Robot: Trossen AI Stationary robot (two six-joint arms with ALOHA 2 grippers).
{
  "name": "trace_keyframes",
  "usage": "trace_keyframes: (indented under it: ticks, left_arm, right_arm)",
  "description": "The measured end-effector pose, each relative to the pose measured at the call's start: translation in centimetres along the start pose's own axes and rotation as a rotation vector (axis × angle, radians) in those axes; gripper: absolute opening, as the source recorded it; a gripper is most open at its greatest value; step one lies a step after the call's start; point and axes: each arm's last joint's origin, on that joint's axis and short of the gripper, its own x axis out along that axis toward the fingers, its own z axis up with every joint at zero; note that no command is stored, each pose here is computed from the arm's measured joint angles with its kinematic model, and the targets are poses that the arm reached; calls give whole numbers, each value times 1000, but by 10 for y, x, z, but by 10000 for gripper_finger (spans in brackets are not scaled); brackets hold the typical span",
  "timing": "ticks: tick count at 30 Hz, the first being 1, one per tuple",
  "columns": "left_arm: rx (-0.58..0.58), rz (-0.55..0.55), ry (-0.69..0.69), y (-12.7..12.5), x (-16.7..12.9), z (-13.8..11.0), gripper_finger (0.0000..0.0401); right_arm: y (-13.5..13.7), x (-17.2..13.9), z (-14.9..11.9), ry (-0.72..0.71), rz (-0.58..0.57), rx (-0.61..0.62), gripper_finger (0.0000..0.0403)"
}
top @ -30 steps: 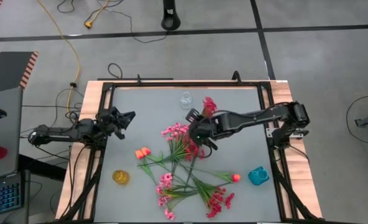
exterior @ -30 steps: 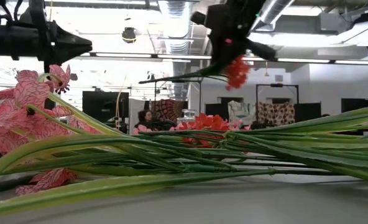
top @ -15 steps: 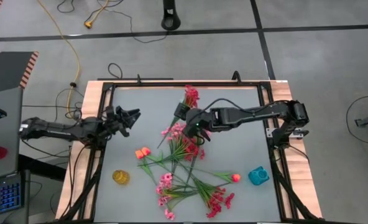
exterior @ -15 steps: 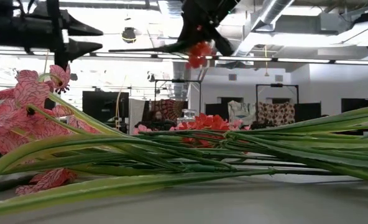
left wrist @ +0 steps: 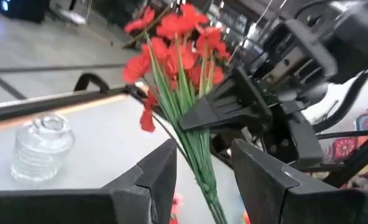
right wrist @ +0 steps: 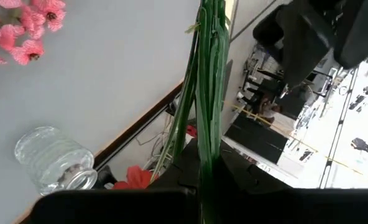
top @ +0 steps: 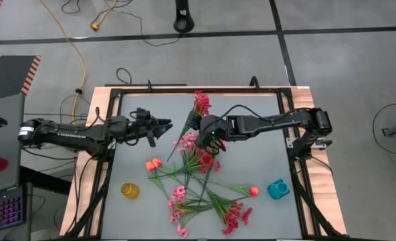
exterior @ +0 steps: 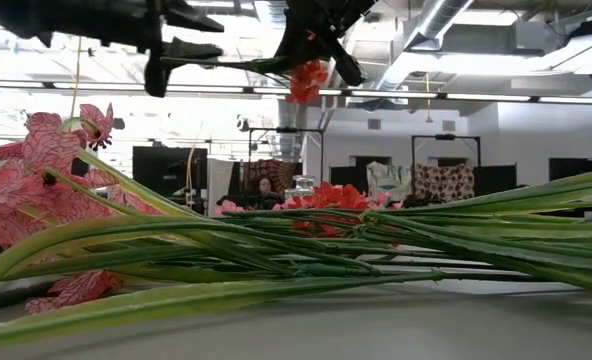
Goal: Sort flowers into vase by color
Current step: Put the top right red flowers into the transparent vase
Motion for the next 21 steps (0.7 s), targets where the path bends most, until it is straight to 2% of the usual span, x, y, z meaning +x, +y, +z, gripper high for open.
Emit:
trace_keyframes:
  ticks: [4, 12, 17, 21]
  left_arm:
    - [-9, 16, 67, 0, 15, 2, 142]
    - [-41, -12, 149, 6, 35, 1, 142]
    - [-49, -96, 183, 5, 40, 1, 142]
    - [-50, -102, 172, 5, 40, 2, 142]
  right_arm:
    - [0, 0, 1, -15, -7, -82, 54]
    - [-7, 0, 0, -12, -67, -68, 54]
    - [-7, 0, 0, -12, -68, -114, 54]
    - [-8, 0, 1, -45, -84, -109, 54]
